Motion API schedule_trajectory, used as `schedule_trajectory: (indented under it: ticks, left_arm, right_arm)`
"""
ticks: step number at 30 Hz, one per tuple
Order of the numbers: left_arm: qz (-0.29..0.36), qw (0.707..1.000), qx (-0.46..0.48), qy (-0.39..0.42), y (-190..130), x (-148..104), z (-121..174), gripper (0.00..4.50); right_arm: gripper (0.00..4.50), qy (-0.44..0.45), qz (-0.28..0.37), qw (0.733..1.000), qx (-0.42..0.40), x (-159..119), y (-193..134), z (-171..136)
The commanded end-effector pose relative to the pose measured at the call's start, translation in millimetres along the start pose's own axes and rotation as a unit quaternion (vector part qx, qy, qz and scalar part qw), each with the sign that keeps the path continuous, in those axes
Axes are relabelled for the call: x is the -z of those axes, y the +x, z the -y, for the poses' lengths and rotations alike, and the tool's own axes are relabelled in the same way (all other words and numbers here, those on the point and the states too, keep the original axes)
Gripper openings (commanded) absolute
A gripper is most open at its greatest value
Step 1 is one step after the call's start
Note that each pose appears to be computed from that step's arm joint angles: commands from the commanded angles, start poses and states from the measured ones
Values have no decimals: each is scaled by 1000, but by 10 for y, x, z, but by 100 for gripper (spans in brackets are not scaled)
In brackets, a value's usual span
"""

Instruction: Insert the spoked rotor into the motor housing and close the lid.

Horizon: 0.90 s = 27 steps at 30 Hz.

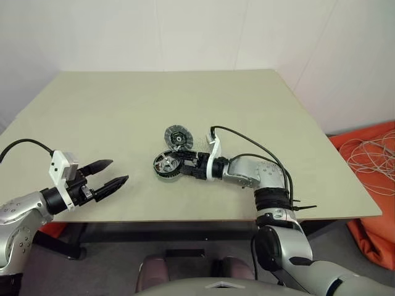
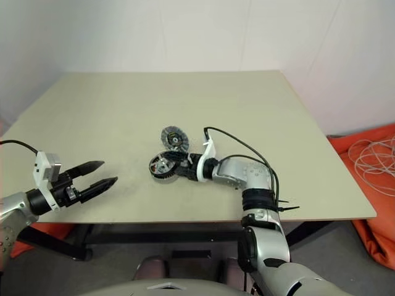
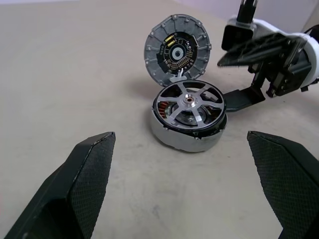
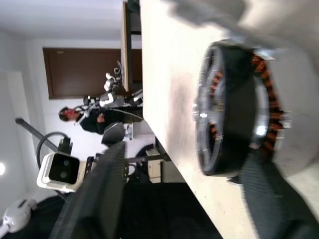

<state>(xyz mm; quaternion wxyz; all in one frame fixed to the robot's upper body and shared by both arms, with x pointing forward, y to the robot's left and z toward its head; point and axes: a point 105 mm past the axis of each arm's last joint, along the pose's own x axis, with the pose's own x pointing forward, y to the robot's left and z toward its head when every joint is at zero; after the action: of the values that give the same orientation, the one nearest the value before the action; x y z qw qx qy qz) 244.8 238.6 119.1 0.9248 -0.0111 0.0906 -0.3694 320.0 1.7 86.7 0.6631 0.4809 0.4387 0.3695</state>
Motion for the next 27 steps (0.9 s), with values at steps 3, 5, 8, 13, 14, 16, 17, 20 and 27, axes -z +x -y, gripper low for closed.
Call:
schedule_trajectory:
  ticks: [3,5,8,13,14,16,17,20,27]
  left_arm:
    - [15,1000,3,17,33,-88,-22,450]
    - [17,1000,5,17,52,-88,-27,450]
    - [19,1000,8,18,78,-86,-34,450]
    - [21,1000,13,18,118,-83,-40,450]
    - [21,1000,14,18,122,-82,-41,450]
    - [21,999,15,18,124,-82,-44,450]
    - [22,999,14,19,124,-81,-46,450]
    - [22,1000,13,18,115,-74,-51,450]
    - [24,1000,8,17,104,-62,-47,450]
  right_arm:
    - [446,-48,17,998,-25,-102,-137,-268]
    - [446,-59,18,998,-28,-100,-192,-313]
    - [446,-73,14,997,-24,-71,-255,-332]
    - [446,-120,-2,993,3,4,-371,-303]
    - [446,-146,-8,989,15,21,-407,-295]
    - [446,-185,-15,982,24,44,-456,-307]
    - [446,-224,-24,973,43,66,-485,-293]
    - [446,-351,-17,933,73,26,-504,-307]
    - [278,-567,-1,823,15,-30,-282,-450]
